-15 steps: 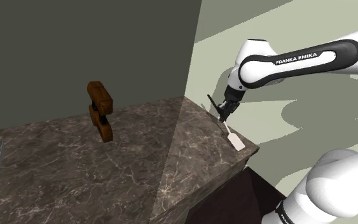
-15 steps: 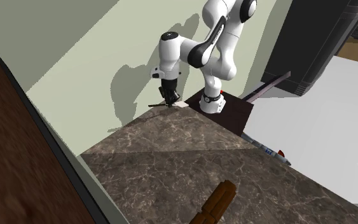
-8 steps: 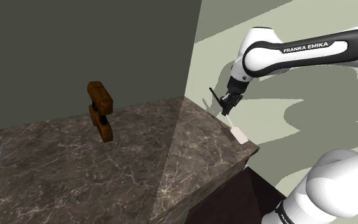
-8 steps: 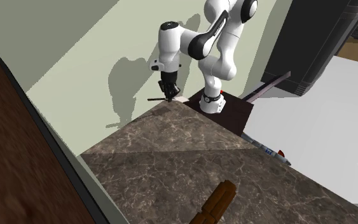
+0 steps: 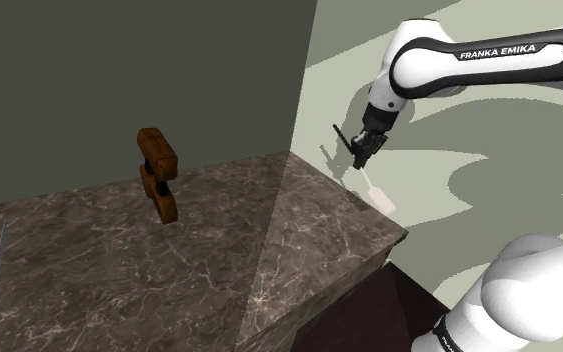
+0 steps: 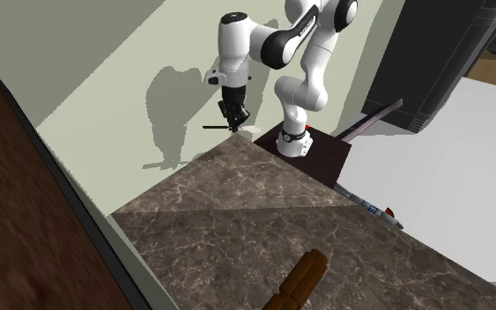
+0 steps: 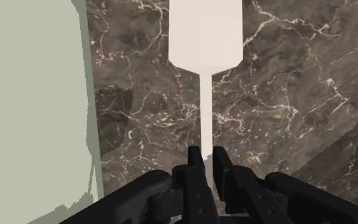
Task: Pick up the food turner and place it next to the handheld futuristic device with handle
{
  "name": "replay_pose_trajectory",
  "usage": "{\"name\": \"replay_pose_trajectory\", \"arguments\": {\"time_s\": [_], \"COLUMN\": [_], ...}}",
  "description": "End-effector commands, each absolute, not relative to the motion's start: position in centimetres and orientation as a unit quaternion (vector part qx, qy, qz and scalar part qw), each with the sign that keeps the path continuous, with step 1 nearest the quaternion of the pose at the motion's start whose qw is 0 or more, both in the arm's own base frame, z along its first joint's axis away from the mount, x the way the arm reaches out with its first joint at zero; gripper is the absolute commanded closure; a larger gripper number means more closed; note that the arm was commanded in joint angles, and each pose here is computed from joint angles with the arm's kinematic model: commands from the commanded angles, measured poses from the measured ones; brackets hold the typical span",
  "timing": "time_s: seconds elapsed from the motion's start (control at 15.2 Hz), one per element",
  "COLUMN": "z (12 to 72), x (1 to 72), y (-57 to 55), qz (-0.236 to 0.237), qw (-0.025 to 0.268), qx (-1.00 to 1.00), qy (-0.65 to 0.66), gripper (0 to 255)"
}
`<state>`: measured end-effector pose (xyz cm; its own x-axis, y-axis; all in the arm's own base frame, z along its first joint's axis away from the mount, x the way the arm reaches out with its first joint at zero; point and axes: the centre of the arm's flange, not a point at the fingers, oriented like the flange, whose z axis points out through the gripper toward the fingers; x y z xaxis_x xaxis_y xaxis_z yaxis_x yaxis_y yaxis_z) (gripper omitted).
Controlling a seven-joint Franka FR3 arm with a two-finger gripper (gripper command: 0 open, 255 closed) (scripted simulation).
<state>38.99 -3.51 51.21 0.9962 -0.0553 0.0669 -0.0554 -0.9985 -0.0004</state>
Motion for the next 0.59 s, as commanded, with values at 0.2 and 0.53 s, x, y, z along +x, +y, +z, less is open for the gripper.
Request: {"name": "replay_pose_trajectory", "arguments": {"time_s": [0.2,0.53], "z": [53.9,56.6], "x": [39.1,39.1], "y": [-3.4,-3.4], "qz": [0.033,0.033], "qw": [0.001,0.001], "qx": [0.999,0.999], "qy": [-0.028,-0.028], "gripper": [255,255]}}
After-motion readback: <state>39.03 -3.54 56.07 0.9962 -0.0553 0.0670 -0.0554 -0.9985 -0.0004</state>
